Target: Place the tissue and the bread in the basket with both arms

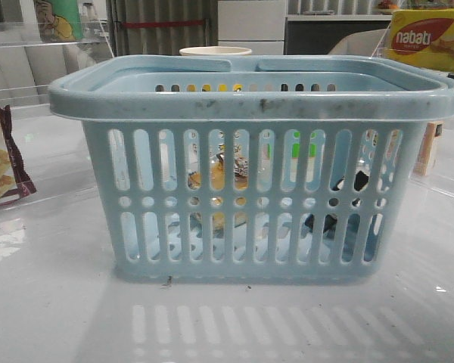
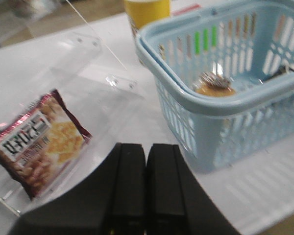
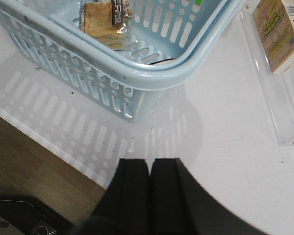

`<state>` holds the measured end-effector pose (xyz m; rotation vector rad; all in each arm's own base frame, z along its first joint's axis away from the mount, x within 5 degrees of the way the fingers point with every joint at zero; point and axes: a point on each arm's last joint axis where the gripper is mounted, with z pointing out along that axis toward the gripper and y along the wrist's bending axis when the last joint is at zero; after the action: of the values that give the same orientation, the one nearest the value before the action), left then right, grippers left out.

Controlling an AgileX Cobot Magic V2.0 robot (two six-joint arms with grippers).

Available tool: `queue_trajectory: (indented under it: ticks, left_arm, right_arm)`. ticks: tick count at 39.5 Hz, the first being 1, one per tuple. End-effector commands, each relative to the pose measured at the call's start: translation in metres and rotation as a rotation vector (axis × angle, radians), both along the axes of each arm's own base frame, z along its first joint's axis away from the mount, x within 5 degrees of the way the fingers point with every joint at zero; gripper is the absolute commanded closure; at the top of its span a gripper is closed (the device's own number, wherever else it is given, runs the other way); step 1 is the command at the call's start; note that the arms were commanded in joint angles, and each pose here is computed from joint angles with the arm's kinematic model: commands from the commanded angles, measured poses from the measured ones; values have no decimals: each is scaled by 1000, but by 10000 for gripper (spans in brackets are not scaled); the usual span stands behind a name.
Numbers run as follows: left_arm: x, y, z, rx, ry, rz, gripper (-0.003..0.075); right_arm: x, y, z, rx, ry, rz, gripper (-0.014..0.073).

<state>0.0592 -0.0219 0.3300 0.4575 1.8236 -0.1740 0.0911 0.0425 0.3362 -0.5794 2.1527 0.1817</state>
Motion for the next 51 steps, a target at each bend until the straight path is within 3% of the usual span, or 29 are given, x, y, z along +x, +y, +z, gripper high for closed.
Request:
queue_trajectory:
  ticks: [1, 13, 24, 51]
  left_arm:
    - [-5, 8, 0, -89, -227, 97, 629]
    - [-10, 20, -65, -183, -419, 337, 629]
    - [-9, 20, -98, -197, -486, 336, 629]
    - [-7, 18, -107, -209, -497, 300, 629]
  right_arm:
    - [3, 0, 13, 33, -87, -8, 539]
    - [3, 0, 13, 33, -87, -8, 539]
    - [2, 0, 13, 32, -85, -8, 539]
    - [2, 0, 13, 32, -85, -8, 539]
